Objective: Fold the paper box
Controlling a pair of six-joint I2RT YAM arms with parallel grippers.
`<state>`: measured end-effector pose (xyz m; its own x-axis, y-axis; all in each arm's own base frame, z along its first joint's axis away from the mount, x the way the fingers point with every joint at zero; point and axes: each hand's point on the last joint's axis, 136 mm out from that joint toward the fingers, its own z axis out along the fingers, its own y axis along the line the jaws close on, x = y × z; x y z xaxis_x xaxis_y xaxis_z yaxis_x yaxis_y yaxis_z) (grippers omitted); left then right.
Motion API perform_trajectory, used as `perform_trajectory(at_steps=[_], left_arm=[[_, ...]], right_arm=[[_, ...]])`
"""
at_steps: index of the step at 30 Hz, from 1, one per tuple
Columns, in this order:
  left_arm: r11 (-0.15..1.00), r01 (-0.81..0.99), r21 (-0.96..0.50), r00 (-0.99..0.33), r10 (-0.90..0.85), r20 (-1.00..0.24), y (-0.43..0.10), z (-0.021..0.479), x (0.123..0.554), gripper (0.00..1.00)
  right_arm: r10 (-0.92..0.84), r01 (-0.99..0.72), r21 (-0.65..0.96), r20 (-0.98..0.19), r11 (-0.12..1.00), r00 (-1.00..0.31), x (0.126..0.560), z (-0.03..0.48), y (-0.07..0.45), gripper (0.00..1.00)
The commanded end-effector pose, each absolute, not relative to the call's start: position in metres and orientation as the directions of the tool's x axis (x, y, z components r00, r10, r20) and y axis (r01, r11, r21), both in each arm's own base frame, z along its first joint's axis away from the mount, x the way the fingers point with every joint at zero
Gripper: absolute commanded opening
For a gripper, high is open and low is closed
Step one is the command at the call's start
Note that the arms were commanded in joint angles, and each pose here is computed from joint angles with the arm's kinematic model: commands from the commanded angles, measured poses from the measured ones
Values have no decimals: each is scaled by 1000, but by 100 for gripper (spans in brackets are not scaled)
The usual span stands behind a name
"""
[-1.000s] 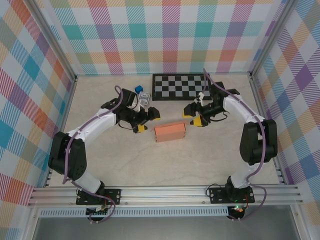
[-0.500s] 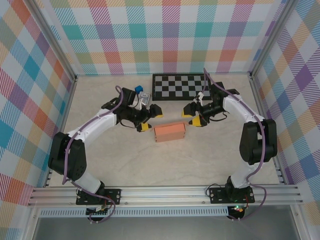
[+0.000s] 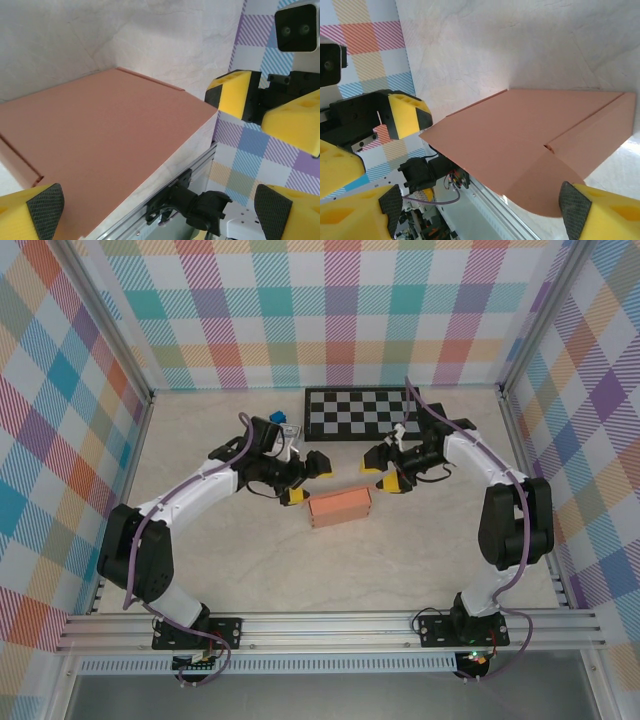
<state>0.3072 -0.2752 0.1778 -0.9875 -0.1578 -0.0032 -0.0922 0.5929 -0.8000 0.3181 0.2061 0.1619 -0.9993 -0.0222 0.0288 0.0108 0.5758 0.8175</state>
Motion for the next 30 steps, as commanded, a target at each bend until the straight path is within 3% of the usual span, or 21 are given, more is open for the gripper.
perform_trajectory(at_steps=[1, 5, 8, 14, 17, 20, 24, 26, 30], left_arm=[[628, -63, -776, -983, -175, -62, -250, 188, 318, 100], [635, -60, -770, -982, -175, -68, -237, 193, 321, 100], [620, -23, -784, -986, -146, -86, -239, 195, 314, 100], [584, 330, -742, -891, -68, -450, -239, 207, 303, 97], [576, 409, -708, -849, -44, -526, -237, 205, 296, 89], [568, 527, -633, -799, 76, -597, -238, 196, 281, 84], [518, 806, -287, -444, 208, -871, -247, 208, 258, 96], [537, 821, -195, -342, 189, -920, -244, 208, 263, 96], [562, 821, -102, -271, 225, -936, -244, 189, 275, 100]], right_arm=[[8, 17, 799, 15, 601, -1000, 321, 161, 195, 85], [-8, -7, 783, -3, 622, -1000, 319, 160, 192, 80], [-30, -66, 701, -64, 710, -997, 316, 151, 182, 67], [-100, -269, 605, -298, 750, -949, 311, 164, 170, 54], [-177, -384, 578, -383, 720, -907, 306, 167, 174, 51], [-324, -591, 418, -552, 690, -768, 297, 160, 183, 53], [-404, -744, 100, -788, 661, -465, 301, 166, 184, 50], [-403, -749, 19, -834, 663, -377, 308, 166, 183, 50], [-457, -771, -110, -854, 627, -250, 311, 153, 181, 49]])
